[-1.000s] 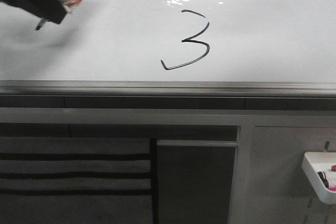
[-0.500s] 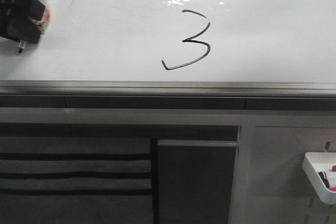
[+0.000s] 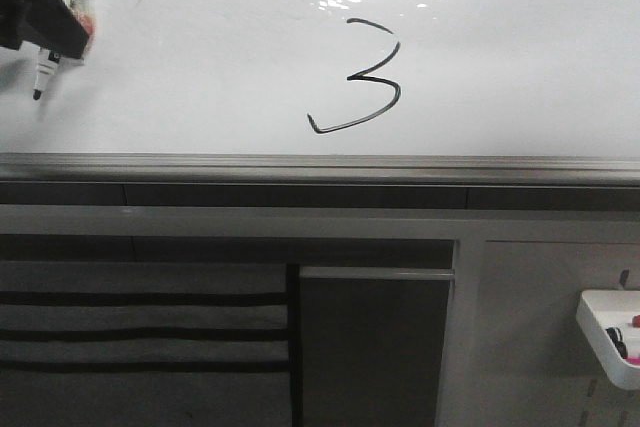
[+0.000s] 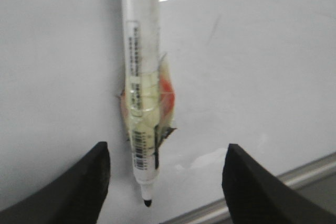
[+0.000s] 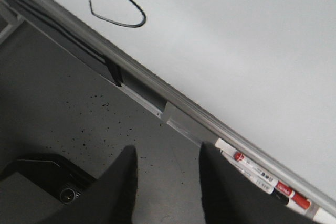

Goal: Write number 3 on whiteboard

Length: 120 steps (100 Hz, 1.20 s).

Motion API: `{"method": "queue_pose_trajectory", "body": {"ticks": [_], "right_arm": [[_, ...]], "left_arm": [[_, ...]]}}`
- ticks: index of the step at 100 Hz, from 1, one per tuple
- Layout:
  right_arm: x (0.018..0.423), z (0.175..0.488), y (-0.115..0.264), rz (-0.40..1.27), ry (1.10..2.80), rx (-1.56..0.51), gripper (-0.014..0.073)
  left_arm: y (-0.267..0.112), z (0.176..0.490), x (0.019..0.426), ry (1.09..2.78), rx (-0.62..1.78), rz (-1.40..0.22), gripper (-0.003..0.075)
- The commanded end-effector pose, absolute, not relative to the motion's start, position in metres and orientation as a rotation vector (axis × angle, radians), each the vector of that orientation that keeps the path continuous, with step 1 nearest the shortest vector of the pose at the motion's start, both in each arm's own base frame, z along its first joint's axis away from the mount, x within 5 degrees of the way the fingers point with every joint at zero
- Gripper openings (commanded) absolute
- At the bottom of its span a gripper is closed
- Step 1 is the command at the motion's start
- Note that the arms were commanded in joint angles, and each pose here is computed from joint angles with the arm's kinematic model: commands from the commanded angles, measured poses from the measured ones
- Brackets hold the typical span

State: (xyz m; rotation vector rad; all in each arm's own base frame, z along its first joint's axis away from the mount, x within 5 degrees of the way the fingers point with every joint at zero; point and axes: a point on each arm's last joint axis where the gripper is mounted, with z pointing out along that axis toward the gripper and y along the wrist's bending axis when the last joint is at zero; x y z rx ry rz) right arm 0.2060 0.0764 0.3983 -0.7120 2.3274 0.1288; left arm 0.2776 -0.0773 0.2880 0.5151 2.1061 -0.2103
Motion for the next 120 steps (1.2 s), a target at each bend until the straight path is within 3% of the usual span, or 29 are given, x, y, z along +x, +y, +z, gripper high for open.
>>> {"method": "queue_pose_trajectory", "body": {"ticks": [1, 18, 28, 48, 61, 86, 120], "right_arm": [[0.191, 0.416, 0.062, 0.145, 2.26, -0.55, 0.0244], [0.152, 0.41, 0.038, 0.153, 2.153, -0.328, 0.0244], [0.122, 0.403, 0.029, 0.163, 2.08, -0.274, 0.0237], [0.074, 0.385, 0.019, 0.212, 2.005, -0.168, 0.0065], [0.054, 0.372, 0.012, 0.213, 1.964, -0.1, -0.0074], [0.04, 0.357, 0.007, 0.193, 1.953, -0.07, -0.0074], [0.038, 0.354, 0.007, 0.189, 1.986, -0.071, -0.0074]], "left_arm": [[-0.075, 0.331, 0.257, 1.99, 0.564, -0.203, 0.0436], [-0.067, 0.37, 0.201, 1.937, 0.653, -0.203, 0.0347], [-0.054, 0.385, 0.164, 1.939, 0.633, -0.145, 0.024], [-0.032, 0.388, 0.112, 1.895, 0.477, -0.077, -0.0021], [-0.026, 0.372, 0.091, 1.806, 0.389, -0.103, -0.0018], [-0.021, 0.344, 0.082, 1.54, 0.246, -0.138, -0.0018], [-0.022, 0.303, 0.09, 1.626, 0.252, -0.131, -0.0018]]}}
